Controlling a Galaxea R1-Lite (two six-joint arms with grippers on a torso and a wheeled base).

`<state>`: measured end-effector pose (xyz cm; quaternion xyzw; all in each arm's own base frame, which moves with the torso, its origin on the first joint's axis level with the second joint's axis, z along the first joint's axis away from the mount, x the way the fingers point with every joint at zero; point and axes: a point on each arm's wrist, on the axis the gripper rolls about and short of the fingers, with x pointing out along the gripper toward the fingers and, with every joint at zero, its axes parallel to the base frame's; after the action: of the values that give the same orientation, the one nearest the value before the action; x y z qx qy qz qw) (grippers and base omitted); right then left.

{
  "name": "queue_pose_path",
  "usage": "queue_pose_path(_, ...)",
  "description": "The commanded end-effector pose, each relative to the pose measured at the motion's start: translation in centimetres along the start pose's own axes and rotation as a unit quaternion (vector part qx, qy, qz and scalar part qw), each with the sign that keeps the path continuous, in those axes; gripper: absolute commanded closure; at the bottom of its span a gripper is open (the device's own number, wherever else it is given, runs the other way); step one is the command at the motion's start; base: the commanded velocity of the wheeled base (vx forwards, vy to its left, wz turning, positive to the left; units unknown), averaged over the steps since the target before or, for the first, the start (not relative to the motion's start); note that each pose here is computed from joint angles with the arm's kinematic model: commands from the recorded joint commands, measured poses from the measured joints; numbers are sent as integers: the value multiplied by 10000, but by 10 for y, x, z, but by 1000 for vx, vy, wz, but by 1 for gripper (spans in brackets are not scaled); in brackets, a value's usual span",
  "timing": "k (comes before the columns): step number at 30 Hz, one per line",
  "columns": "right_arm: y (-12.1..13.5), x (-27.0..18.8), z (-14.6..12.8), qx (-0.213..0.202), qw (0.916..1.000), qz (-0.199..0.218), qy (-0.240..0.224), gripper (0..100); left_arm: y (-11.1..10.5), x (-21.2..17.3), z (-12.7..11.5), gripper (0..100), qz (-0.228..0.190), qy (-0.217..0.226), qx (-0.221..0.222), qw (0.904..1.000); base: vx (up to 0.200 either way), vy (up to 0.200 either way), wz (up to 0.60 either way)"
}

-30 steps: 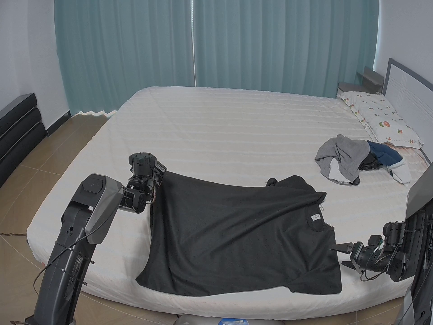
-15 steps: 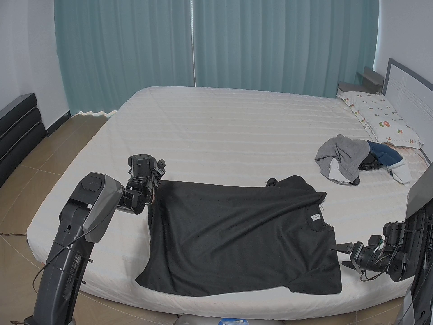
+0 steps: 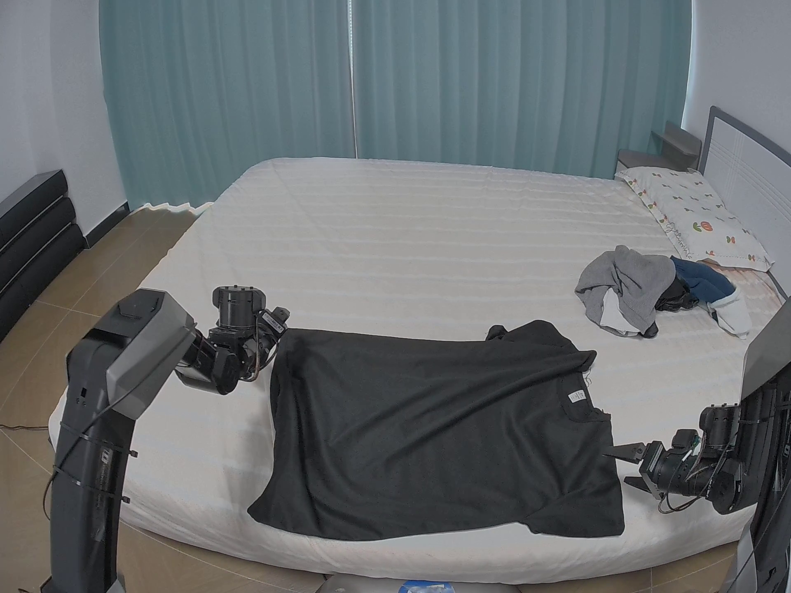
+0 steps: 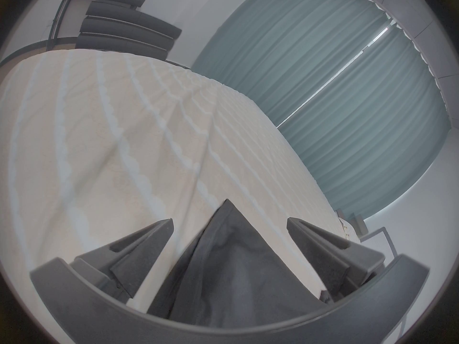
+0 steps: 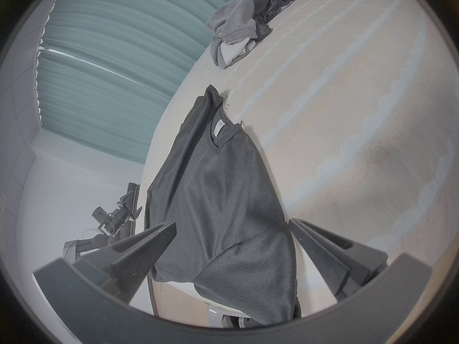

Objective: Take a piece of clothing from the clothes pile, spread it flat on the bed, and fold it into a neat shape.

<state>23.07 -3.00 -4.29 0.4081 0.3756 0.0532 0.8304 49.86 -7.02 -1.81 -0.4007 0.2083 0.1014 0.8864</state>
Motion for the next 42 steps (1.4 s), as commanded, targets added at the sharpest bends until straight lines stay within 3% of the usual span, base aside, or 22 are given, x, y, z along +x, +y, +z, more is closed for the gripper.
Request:
queue_pose_path(1,1,-1,2,-45,10000,68,-53,0,-25,-64,30,0,-415,169,-71,9990,0,0,0)
queue_pose_path(5,2,-2,2,-41,9999,79,-64,0,-28,-86,14,0,-308,453,-77,9985,0,0,0)
queue_pose_path(12,2,-2,2,-37,9999,82,-65,0,-4,-144,-27,0,122,1320,-185,9910,0,0,0)
queue_pose_path(15,2,-3,2,-40,9999,79,-71,0,0,-153,-33,0,160,1400,-180,9899,0,0,0)
queue_pose_path(17,1,-2,2,-36,9999,81,-61,0,16,-176,-50,0,278,1617,-71,9864,-100,0,0)
queue_pose_path(28,1,-2,2,-36,9999,81,-61,0,50,-208,-69,0,410,1803,11,9828,-200,0,0)
queue_pose_path(34,1,-2,2,-36,9999,81,-61,0,65,-210,-89,0,625,2020,325,9769,0,0,0)
queue_pose_path(42,1,-2,2,-36,9999,81,-61,0,75,-211,-102,0,649,1773,619,9801,0,0,0)
